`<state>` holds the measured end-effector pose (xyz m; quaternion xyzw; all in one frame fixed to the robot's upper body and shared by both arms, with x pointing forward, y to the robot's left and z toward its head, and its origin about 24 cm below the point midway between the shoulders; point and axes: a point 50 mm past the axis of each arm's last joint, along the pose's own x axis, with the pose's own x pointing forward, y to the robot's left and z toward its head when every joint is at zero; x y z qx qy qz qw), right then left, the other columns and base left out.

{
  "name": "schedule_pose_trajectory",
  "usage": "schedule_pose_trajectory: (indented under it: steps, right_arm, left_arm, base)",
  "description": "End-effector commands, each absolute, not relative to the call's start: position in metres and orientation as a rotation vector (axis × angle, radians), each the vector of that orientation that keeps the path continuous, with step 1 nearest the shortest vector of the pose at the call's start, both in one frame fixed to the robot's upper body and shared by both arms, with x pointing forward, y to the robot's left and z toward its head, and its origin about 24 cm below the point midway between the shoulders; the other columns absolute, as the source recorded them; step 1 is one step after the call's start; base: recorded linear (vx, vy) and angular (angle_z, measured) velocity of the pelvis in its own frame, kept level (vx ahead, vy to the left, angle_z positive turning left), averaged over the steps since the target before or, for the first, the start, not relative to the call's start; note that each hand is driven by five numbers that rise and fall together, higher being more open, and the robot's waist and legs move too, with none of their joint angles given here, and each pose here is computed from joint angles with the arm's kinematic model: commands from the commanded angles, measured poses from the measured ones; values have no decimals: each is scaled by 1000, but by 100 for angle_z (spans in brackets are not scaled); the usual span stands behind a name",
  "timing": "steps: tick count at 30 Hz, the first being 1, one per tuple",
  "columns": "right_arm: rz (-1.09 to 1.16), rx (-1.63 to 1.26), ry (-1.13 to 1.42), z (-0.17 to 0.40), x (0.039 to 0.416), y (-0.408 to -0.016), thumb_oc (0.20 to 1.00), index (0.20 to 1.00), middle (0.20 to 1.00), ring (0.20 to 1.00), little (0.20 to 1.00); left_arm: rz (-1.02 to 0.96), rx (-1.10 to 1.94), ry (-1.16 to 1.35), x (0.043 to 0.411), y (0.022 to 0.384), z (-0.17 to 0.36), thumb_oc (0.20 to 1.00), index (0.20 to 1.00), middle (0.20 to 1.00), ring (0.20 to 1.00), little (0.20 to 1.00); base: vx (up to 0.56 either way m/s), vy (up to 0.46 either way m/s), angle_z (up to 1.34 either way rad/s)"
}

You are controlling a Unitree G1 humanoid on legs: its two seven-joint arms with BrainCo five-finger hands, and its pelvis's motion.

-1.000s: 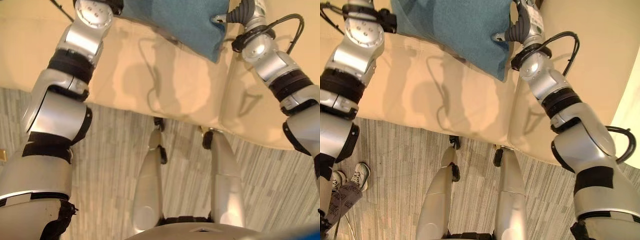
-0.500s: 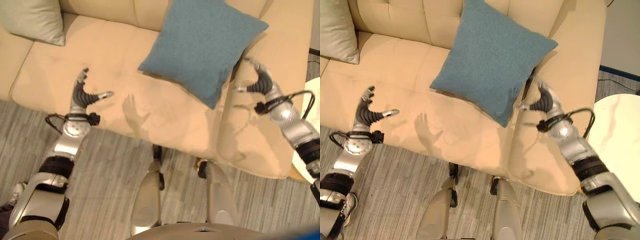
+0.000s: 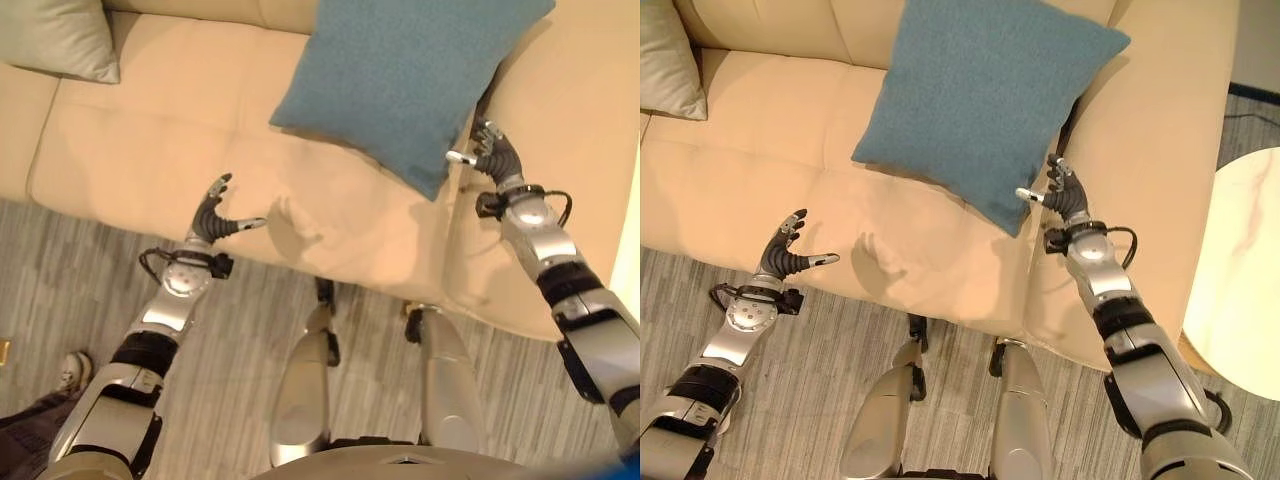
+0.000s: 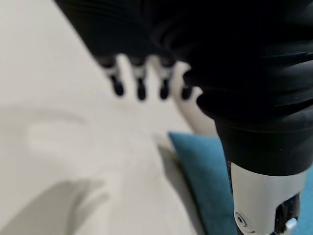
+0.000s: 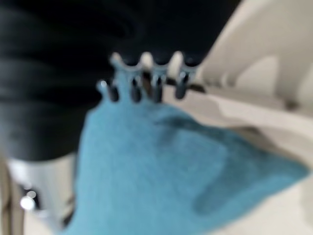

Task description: Pick up all the scattered cushions and arrange them neatly on the sofa.

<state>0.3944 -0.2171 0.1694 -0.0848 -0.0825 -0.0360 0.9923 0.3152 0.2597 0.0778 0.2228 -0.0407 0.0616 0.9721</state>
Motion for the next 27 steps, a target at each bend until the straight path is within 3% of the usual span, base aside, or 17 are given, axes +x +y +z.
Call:
schedule_pose_trajectory:
  steps: [1, 21, 27]
  right_arm:
    - [-76, -134, -252, 205, 403, -213, 1000, 1000, 1000, 1000, 1000]
    - [-201, -240, -246, 246, 410, -248, 1000, 1000, 1000, 1000, 1000]
    - [-289, -269, -284, 245, 404, -260, 1000, 1000, 1000, 1000, 1000]
  left_arm:
    - [118, 371, -218, 320, 258, 106, 1000, 1000, 1000, 1000, 1000]
    - [-28, 193, -316, 298, 247, 120, 1000, 1000, 1000, 1000, 1000]
    - [8, 176, -267, 286, 255, 106, 1000, 1000, 1000, 1000, 1000]
  base:
    - [0, 0, 0]
    - [3, -7, 1]
    - [2, 0, 1]
